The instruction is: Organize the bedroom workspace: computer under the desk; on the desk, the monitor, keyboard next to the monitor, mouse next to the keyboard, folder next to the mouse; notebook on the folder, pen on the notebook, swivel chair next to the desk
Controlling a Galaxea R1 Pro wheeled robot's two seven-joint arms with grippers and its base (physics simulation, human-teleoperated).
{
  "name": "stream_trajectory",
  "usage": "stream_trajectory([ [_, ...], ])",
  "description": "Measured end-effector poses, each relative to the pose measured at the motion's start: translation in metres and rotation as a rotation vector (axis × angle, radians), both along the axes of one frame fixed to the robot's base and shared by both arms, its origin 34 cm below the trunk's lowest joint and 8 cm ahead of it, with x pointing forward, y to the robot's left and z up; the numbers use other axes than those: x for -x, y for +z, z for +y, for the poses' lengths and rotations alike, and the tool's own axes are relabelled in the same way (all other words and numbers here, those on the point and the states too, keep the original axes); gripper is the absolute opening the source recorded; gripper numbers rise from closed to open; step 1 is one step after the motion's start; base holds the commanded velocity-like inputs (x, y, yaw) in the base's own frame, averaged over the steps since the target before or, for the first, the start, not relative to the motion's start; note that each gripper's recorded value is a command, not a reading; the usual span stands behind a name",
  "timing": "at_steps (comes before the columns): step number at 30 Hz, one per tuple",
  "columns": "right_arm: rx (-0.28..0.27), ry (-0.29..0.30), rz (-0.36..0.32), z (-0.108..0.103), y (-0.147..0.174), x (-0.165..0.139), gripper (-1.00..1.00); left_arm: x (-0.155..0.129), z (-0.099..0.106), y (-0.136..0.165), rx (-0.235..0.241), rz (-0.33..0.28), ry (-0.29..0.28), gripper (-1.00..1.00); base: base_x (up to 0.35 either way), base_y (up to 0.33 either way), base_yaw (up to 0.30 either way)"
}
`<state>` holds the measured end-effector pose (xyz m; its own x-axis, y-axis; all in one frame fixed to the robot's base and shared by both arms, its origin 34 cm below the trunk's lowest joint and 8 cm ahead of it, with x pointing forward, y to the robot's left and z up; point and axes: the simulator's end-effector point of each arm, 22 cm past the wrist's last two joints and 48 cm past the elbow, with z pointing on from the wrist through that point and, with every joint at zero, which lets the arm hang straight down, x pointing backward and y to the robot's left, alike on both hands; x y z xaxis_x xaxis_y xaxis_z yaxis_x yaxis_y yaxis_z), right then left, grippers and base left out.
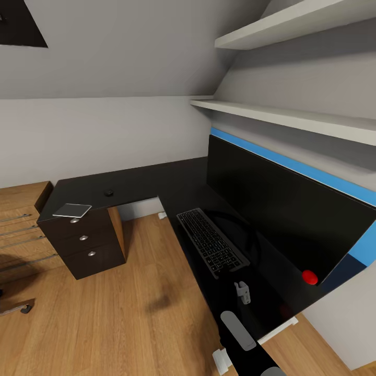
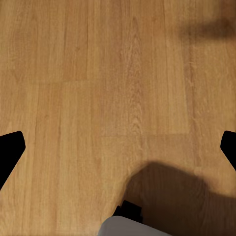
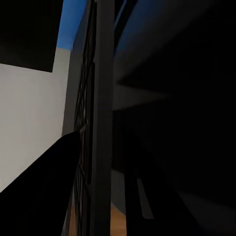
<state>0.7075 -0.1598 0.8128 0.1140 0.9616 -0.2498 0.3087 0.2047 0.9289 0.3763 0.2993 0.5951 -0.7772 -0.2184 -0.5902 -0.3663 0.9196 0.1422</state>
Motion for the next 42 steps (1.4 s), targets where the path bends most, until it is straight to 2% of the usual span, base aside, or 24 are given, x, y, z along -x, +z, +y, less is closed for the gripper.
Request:
stream_trajectory([
  [1,0.000,0.000,0.000,0.0000,0.0000,0.0000,1.00,0.0000,-0.0003,0.0000,0.000,0.000,0.000,1.00,0.000,0.000,0.000],
  [18,0.001,0.001,-0.004,0.0002,0.0012,-0.0005,1.00,0.0000,-0.0004,0.0000,0.001,0.000,0.000,1.00,0.000,-0.001,0.000],
  [34,0.001,0.001,-0.004,0.0002,0.0012,-0.0005,1.00,0.0000,-0.0002,0.0000,0.000,0.000,0.000,1.00,-0.002,-0.073,0.000],
  [42,0.000,0.002,-0.003,0.0005,0.0007,-0.0009,1.00,-0.0002,0.0000,-0.0003,0.000,0.001,0.000,1.00,-0.233,-0.001,0.000],
])
